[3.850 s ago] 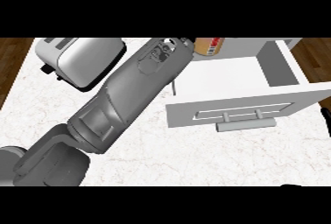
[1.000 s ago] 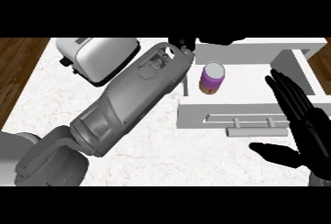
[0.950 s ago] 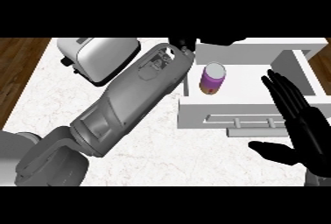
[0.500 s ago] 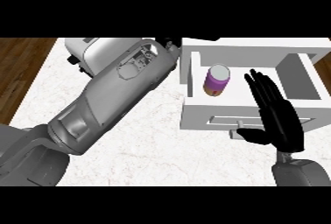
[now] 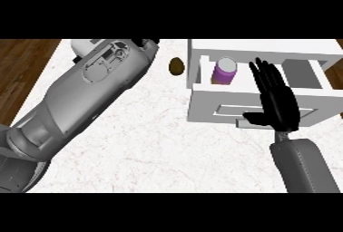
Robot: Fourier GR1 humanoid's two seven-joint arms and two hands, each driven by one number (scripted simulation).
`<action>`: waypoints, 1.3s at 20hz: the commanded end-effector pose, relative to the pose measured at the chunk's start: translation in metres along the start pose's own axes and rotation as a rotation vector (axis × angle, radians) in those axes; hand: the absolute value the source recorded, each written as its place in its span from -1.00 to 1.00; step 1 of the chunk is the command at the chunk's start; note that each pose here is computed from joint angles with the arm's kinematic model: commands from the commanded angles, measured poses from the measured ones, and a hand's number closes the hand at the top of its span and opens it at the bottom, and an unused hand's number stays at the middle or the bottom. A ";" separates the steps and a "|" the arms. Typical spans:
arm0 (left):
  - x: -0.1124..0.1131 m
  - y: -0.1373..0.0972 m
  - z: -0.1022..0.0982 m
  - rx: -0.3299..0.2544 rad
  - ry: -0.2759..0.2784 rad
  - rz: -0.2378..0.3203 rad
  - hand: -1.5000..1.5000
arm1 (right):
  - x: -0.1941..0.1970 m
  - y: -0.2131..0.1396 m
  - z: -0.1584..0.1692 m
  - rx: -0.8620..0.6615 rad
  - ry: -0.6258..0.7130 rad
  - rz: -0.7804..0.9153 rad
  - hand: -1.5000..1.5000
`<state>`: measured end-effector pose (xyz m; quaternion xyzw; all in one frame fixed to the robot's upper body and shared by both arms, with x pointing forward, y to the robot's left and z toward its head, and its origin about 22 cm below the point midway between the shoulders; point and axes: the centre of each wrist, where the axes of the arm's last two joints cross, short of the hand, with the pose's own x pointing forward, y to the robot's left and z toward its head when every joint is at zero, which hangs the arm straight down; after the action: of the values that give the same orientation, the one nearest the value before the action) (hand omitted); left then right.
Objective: Pick up the can, place it into the drawer and close the drawer
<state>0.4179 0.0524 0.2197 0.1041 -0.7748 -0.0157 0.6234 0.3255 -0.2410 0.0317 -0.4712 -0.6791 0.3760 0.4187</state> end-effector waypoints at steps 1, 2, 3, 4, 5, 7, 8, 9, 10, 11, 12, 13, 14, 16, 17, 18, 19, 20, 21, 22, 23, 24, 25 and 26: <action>-0.010 0.019 0.007 -0.013 0.018 0.009 -1.00 | -0.015 0.030 0.004 0.075 0.069 0.000 -1.00; 0.012 0.022 -0.002 -0.010 0.006 -0.007 -1.00 | -0.017 0.032 -0.007 0.063 0.068 0.030 -1.00; -0.018 0.030 0.004 -0.002 0.020 -0.020 -1.00 | -0.019 0.038 0.002 0.073 0.062 0.029 -1.00; -0.004 0.026 0.006 -0.023 0.014 0.000 -1.00 | 0.001 0.031 -0.029 0.034 0.059 0.045 -1.00; -0.011 0.022 0.018 -0.041 0.027 0.008 -1.00 | -0.006 0.043 -0.011 0.045 0.064 0.061 -1.00; -0.002 0.034 0.007 -0.015 0.005 -0.008 -1.00 | -0.005 0.049 -0.023 0.013 0.057 0.068 -1.00; -0.010 0.023 0.017 -0.028 0.033 -0.003 -1.00 | -0.012 0.052 -0.019 -0.002 0.074 0.073 -1.00; -0.006 0.047 0.012 -0.029 0.027 -0.001 -1.00 | -0.017 0.041 -0.035 -0.032 0.085 0.067 -1.00; -0.011 0.049 0.009 -0.009 0.033 -0.002 -1.00 | 0.006 0.049 -0.045 -0.046 0.075 0.060 -1.00; -0.021 0.063 0.007 0.003 0.040 -0.009 -1.00 | -0.005 0.044 -0.049 -0.052 0.053 0.059 -1.00; -0.002 0.062 0.001 0.021 0.045 -0.026 -1.00 | 0.001 0.050 -0.050 -0.061 0.059 0.055 -1.00; -0.018 0.051 0.020 -0.023 0.037 -0.010 -1.00 | -0.009 0.052 -0.049 -0.059 0.076 0.068 -1.00; -0.021 0.058 0.019 -0.029 0.051 -0.017 -1.00 | 0.002 0.050 -0.062 -0.073 0.076 0.070 -1.00; -0.024 0.052 0.029 -0.020 0.037 -0.022 -1.00 | -0.006 0.041 -0.076 -0.089 0.075 0.076 -1.00; -0.037 0.062 0.035 -0.031 0.058 -0.022 -1.00 | -0.016 0.044 -0.069 -0.113 0.103 0.072 -1.00; -0.037 0.074 0.028 -0.025 0.055 -0.017 -1.00 | 0.014 0.048 -0.084 -0.103 0.078 0.081 -1.00; -0.027 0.068 0.029 -0.018 0.039 -0.031 -1.00 | 0.012 0.051 -0.085 -0.090 0.082 0.102 -1.00; -0.031 0.084 0.029 -0.015 0.066 -0.027 -1.00 | 0.003 0.043 -0.091 -0.118 0.090 0.084 -1.00; -0.036 0.080 0.039 -0.011 0.052 -0.022 -1.00 | 0.006 0.040 -0.096 -0.123 0.085 0.084 -1.00; -0.032 0.079 0.031 -0.035 0.063 -0.020 -1.00 | 0.019 0.040 -0.106 -0.132 0.083 0.095 -1.00; -0.046 0.086 0.047 -0.034 0.059 -0.014 -1.00 | 0.006 0.038 -0.103 -0.124 0.097 0.090 -1.00; -0.042 0.083 0.038 -0.021 0.063 -0.010 -1.00 | -0.011 0.033 -0.101 -0.143 0.087 0.111 -1.00; -0.048 0.087 0.047 -0.041 0.051 -0.025 -1.00 | 0.005 0.029 -0.114 -0.147 0.116 0.091 -1.00; -0.040 0.087 0.040 -0.032 0.041 -0.026 -1.00 | 0.006 0.018 -0.126 -0.144 0.101 0.094 -1.00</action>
<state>0.3782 0.1344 0.1866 0.1037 -0.7567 -0.0302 0.6448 0.4280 -0.2216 0.0348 -0.5536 -0.6580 0.3182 0.3990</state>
